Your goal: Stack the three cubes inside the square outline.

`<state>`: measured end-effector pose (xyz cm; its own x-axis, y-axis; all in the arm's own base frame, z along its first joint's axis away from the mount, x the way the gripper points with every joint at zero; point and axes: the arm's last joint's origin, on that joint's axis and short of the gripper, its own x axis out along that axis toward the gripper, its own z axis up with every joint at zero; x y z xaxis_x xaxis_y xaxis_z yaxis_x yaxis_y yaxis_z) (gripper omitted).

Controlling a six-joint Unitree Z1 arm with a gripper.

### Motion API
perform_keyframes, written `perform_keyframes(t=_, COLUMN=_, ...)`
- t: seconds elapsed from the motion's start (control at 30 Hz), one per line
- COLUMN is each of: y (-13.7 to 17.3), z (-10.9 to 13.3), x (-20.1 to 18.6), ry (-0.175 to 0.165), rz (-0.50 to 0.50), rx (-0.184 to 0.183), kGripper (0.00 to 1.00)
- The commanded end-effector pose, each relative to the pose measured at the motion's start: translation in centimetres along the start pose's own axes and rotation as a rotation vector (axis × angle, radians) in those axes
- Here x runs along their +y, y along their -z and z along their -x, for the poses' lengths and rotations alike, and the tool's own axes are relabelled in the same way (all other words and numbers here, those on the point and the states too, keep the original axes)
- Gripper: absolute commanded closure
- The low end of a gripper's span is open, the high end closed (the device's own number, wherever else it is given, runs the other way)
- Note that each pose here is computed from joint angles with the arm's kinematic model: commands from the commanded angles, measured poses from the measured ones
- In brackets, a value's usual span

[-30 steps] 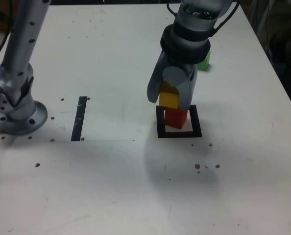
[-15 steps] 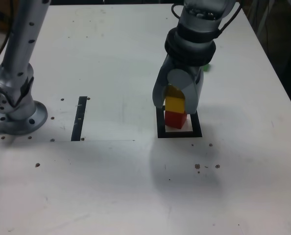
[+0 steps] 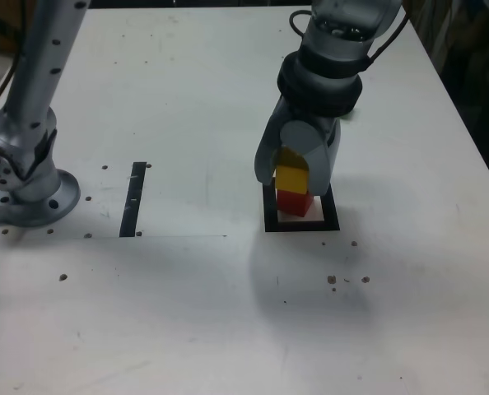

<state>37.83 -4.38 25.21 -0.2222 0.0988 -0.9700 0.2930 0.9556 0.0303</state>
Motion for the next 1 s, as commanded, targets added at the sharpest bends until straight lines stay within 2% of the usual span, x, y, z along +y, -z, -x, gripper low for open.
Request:
perform_keyframes(t=0.0, y=0.0, z=-0.1, x=0.0, ry=0.000, rz=-0.003, rx=0.013, kGripper=0.65)
perform_keyframes(t=0.33, y=-0.4, z=-0.5, x=0.0, ry=0.020, rz=-0.019, rx=0.032, kGripper=0.46)
perform_keyframes(t=0.6, y=-0.5, z=-0.5, x=0.1, ry=0.014, rz=-0.021, rx=0.031, kGripper=0.23)
perform_keyframes(t=0.83, y=-0.4, z=-0.1, x=0.2, ry=-0.008, rz=-0.021, rx=0.023, kGripper=0.15)
perform_keyframes(t=0.97, y=0.8, z=1.4, x=0.3, ry=-0.053, rz=-0.018, rx=0.009, kGripper=0.11)
